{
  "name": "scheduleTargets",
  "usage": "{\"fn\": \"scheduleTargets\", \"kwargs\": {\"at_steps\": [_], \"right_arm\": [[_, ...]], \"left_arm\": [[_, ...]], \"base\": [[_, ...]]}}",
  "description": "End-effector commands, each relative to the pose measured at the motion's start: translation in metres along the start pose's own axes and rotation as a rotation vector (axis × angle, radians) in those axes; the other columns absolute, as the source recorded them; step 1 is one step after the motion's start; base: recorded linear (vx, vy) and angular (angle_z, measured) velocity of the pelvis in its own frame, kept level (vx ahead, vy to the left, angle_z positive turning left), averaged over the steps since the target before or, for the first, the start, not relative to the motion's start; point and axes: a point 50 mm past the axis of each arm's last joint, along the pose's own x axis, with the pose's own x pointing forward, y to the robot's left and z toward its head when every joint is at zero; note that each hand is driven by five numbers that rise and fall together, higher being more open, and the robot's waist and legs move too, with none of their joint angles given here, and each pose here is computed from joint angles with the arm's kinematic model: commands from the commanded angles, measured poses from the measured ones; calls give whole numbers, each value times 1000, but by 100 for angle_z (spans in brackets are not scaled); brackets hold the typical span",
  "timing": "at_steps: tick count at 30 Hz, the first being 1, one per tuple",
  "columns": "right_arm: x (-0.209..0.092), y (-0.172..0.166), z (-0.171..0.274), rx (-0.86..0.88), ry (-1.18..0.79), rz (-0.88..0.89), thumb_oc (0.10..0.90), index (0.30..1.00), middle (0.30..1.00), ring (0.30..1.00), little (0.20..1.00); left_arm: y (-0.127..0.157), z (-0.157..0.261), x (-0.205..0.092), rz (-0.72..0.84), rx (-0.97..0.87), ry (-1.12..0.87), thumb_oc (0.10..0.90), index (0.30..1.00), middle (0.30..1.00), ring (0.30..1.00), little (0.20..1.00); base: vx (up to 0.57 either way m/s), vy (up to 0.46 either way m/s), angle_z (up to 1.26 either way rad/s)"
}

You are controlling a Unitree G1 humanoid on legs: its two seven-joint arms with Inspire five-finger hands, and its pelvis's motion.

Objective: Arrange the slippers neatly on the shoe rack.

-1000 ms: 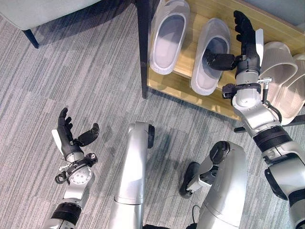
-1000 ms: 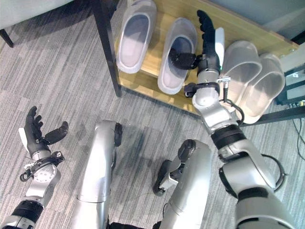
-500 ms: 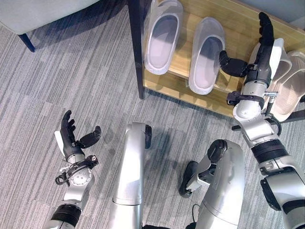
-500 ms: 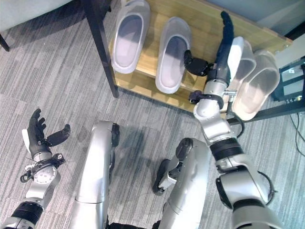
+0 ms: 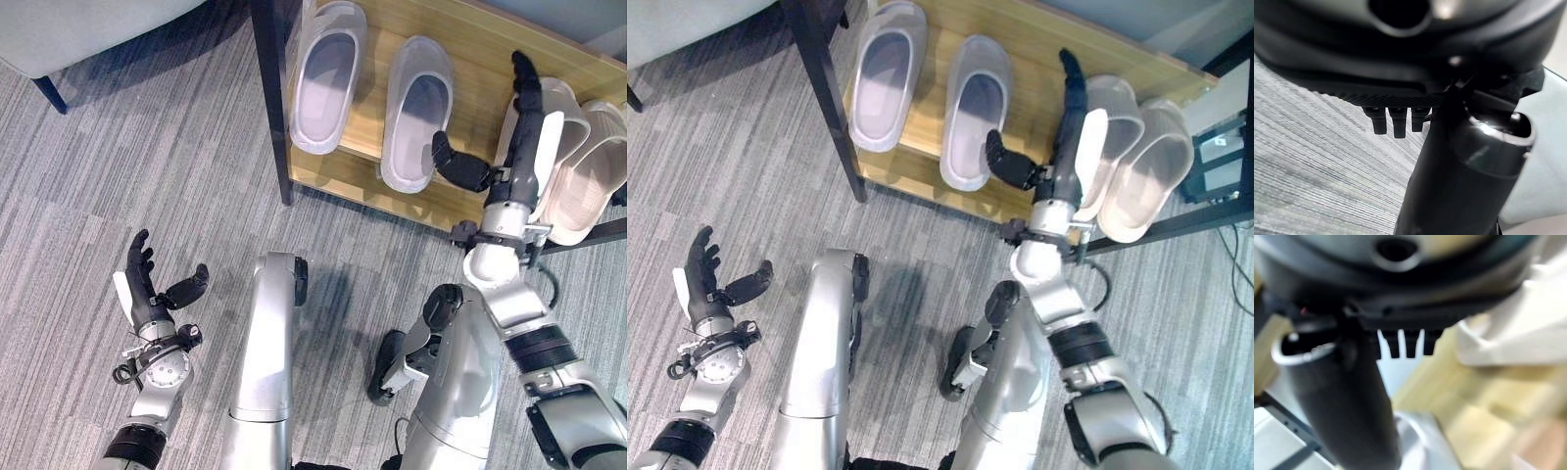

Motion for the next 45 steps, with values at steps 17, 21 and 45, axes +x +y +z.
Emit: {"fn": "scheduleTargets", "kwargs": {"at_steps": [17, 21, 45], "right_arm": [[12, 13, 53, 308, -176, 17, 800, 900, 900, 900, 900], [19, 12, 59, 338, -192, -9, 800, 900, 900, 900, 900], [37, 45, 69, 753, 1, -16, 800, 900, 900, 900, 900]], "left_arm": [[-1, 15, 2, -2, 31, -125, 800, 900, 900, 900, 900], [-1, 14, 2, -8, 32, -123, 800, 900, 900, 900, 900], [-12, 17, 1, -134, 216, -197, 800, 900, 900, 900, 900]], "base": [[0, 0, 0], [0, 0, 0], [0, 0, 0]]}}
